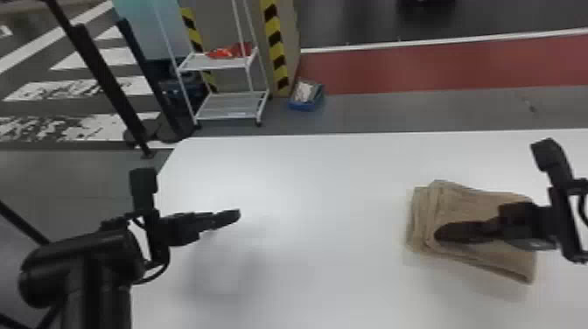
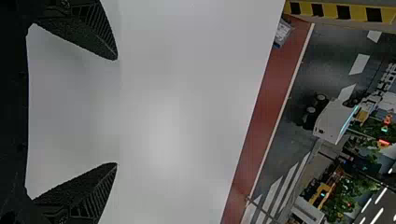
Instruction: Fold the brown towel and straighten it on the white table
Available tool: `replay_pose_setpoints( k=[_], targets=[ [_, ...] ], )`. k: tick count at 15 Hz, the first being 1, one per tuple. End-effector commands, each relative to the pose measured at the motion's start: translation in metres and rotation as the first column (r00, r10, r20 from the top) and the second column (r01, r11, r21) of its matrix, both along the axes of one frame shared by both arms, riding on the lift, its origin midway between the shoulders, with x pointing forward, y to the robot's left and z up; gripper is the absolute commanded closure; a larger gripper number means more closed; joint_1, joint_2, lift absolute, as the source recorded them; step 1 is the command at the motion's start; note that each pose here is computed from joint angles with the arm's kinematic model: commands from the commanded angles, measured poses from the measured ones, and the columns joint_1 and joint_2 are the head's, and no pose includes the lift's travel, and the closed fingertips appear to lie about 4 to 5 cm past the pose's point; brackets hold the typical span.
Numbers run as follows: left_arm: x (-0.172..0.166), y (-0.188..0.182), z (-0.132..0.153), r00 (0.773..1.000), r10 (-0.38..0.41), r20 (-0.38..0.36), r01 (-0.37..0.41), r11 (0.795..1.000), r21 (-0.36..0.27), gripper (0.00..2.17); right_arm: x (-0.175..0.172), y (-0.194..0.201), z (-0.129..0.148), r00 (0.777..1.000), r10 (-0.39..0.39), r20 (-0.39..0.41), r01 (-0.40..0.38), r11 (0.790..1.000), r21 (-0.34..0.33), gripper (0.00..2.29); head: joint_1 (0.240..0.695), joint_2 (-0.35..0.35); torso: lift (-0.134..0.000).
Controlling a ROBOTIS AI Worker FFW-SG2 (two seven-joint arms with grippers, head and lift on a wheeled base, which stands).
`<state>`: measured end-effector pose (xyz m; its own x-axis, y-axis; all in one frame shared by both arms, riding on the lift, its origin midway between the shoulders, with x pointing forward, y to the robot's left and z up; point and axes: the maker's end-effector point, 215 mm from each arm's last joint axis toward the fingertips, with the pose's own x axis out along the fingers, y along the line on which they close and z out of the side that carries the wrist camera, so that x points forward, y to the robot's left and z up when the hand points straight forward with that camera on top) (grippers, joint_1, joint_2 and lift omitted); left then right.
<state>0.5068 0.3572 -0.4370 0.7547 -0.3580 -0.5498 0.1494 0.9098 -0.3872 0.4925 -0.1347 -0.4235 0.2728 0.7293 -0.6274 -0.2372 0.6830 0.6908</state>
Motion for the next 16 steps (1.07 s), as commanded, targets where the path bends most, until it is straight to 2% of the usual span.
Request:
replay_pose_setpoints(
  k=[1, 7, 10, 12, 13, 14, 16],
  targets=[
    [0.0, 0.0, 0.0, 1.0, 0.0, -0.001, 0.0, 1.0, 0.002, 0.07, -0.004, 0.009, 0.007, 1.0, 0.016, 0.002, -0.016, 0.999, 0.037, 2.05, 0.695, 0.241, -0.124],
    [0.0, 0.001, 0.0, 1.0, 0.002, 0.0, -0.002, 1.0, 0.0, 0.07, -0.021, 0.042, 0.007, 0.995, 0.1, 0.004, -0.101, 0.993, 0.054, 2.05, 0.695, 0.274, -0.124],
    [-0.001, 0.004, 0.001, 1.0, 0.007, 0.001, -0.007, 1.0, 0.001, 0.07, -0.023, 0.042, 0.044, 0.99, 0.102, 0.101, -0.114, 0.986, 0.122, 2.05, 0.695, 0.296, -0.124],
    [0.0, 0.006, 0.002, 1.0, 0.009, 0.002, -0.009, 1.0, 0.004, 0.07, -0.033, 0.031, 0.063, 0.98, 0.116, 0.159, -0.137, 0.982, 0.128, 2.04, 0.695, 0.301, -0.124],
    [0.0, 0.006, 0.002, 1.0, 0.009, 0.002, -0.009, 1.0, 0.004, 0.07, -0.036, 0.022, 0.062, 0.979, 0.112, 0.168, -0.129, 0.987, 0.097, 2.04, 0.695, 0.301, -0.124],
    [0.002, 0.005, 0.002, 1.0, 0.007, 0.002, -0.007, 1.0, 0.003, 0.07, -0.036, 0.005, 0.05, 0.982, 0.085, 0.166, -0.089, 0.996, 0.012, 2.04, 0.695, 0.3, -0.124],
    [0.003, 0.004, 0.002, 1.0, 0.006, 0.001, -0.006, 1.0, 0.0, 0.07, -0.039, -0.029, 0.031, 0.986, 0.04, 0.161, -0.019, 0.992, -0.128, 2.05, 0.695, 0.274, -0.124]
  ],
)
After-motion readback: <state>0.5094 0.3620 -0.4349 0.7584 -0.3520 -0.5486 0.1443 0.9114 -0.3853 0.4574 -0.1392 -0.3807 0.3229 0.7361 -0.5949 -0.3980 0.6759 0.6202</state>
